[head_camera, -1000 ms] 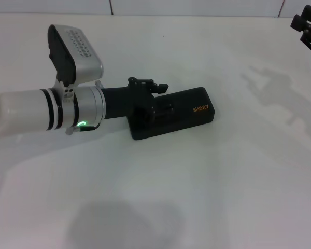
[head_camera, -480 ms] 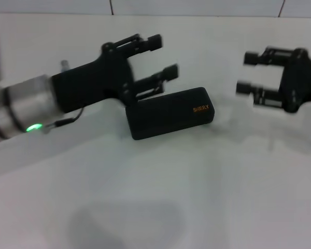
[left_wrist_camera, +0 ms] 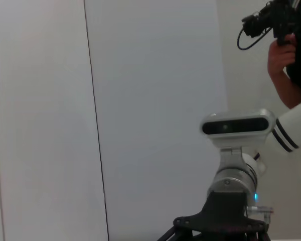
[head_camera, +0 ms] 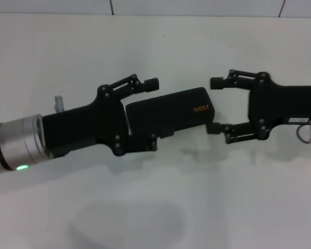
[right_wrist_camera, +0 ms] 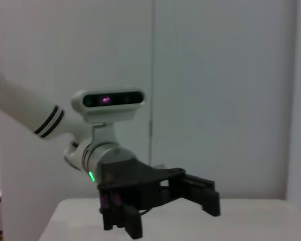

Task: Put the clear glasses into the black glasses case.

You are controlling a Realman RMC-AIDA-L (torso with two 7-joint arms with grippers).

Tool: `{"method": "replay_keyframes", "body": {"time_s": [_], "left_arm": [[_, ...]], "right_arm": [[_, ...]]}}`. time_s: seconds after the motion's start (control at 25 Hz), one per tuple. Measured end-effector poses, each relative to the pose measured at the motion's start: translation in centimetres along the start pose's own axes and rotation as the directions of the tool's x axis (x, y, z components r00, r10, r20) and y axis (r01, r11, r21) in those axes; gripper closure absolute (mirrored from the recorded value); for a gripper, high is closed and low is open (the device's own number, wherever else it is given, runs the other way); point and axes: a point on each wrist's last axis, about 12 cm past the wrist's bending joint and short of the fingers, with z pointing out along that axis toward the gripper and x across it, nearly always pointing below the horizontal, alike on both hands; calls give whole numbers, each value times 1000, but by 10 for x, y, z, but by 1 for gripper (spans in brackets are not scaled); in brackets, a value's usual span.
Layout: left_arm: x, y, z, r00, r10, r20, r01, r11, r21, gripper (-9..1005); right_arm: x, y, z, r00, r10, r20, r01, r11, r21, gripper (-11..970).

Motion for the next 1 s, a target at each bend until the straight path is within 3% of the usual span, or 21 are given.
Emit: {"method": "replay_keyframes", "body": {"time_s": [0.72,1.0], "left_arm": [[11,-13,-17,998,-13,-54,12,1000,-10,113],[11,-14,-26,998,-3,-65,1,1000,-28,113]], "right_arm": [[14,8,12,997,-75,15,75,997,-2,68],[16,11,10,992,-101,69,98,994,55,68]]}}
